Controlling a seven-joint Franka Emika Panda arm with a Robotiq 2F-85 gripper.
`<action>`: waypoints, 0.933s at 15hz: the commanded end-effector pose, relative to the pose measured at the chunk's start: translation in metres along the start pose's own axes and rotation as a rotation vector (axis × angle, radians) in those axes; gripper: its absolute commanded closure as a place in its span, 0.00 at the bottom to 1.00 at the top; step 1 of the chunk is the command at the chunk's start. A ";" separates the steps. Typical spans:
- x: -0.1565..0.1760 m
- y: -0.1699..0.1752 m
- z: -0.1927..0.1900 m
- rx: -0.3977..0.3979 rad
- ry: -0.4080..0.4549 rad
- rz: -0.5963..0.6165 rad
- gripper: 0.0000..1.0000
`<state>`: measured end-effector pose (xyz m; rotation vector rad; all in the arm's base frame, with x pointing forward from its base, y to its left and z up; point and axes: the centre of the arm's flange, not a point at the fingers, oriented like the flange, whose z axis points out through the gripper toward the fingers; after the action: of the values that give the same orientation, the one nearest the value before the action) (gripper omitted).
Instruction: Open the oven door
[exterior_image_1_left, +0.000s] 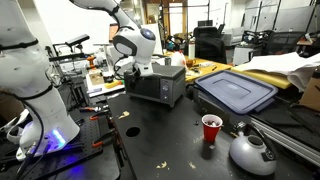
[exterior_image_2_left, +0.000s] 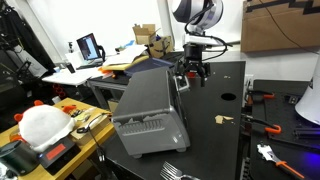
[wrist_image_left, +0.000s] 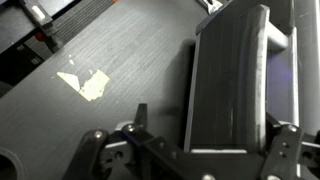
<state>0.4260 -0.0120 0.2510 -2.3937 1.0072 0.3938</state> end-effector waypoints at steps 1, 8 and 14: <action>0.003 0.017 0.002 0.093 -0.007 0.002 0.00; 0.006 0.044 0.011 0.235 -0.007 -0.026 0.00; 0.009 0.064 0.022 0.341 -0.008 -0.049 0.00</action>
<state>0.3934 -0.0334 0.2234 -2.1602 0.9284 0.2202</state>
